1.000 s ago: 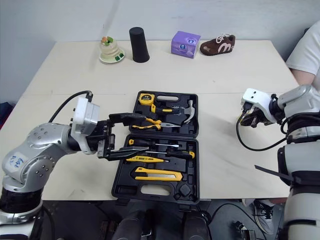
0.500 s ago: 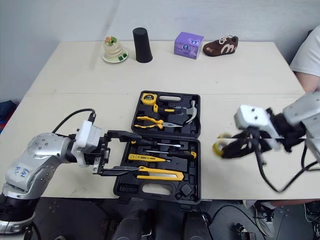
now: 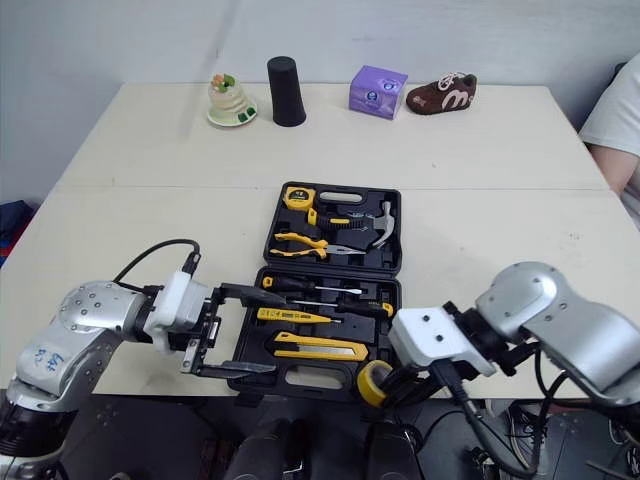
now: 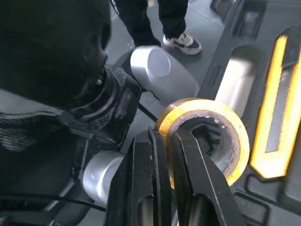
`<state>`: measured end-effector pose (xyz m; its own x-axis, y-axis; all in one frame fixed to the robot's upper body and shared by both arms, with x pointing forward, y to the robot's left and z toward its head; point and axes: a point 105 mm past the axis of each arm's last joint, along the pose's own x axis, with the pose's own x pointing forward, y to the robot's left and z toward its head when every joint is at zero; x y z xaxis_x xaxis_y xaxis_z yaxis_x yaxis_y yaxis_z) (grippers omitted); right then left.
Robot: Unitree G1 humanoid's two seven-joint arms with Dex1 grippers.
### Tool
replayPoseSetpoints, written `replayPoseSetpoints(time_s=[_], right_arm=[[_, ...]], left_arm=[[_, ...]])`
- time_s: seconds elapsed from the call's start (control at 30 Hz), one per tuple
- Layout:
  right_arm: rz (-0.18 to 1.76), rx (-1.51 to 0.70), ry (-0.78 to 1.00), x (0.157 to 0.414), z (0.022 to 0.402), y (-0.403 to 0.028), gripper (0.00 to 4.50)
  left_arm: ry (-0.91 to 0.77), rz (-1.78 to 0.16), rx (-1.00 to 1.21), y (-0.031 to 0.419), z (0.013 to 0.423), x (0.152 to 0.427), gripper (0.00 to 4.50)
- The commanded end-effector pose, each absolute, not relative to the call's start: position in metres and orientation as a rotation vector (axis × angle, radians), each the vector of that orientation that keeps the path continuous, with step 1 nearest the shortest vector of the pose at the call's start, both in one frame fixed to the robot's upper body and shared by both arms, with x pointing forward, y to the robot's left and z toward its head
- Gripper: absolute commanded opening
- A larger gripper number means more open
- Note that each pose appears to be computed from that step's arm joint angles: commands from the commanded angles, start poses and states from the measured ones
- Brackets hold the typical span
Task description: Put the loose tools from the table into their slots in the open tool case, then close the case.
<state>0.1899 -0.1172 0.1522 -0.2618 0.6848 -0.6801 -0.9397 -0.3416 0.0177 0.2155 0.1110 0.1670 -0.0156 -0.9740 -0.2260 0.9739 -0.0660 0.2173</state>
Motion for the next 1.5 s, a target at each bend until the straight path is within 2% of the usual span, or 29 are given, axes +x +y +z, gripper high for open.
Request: replayPoseSetpoints(time_s=[0.03,0.53,0.73,0.93,1.23,1.5], right_arm=[[1.814,-0.778,0.477,0.198,0.145,-0.111,0.02],[1.744,-0.928,0.566,0.212,0.126,-0.121,0.02],[1.752,-0.878,0.579,0.210,0.128,-0.115,0.02],[1.853,-0.830,0.665,0.195,0.135,-0.124,0.02],[1.838,-0.875,0.618,0.205,0.128,-0.123,0.02],[1.837,-0.900,0.643,0.204,0.119,-0.124,0.02]], left_arm=[[-0.015,-1.614,0.358,0.107,0.172,0.207,4.50],[0.026,-1.598,0.390,0.112,0.167,0.205,4.50],[0.023,-1.589,0.392,0.112,0.167,0.206,4.50],[0.021,-1.569,0.396,0.114,0.167,0.208,4.50],[0.011,-1.548,0.405,0.114,0.166,0.211,4.50],[0.010,-1.550,0.414,0.114,0.165,0.212,4.50]])
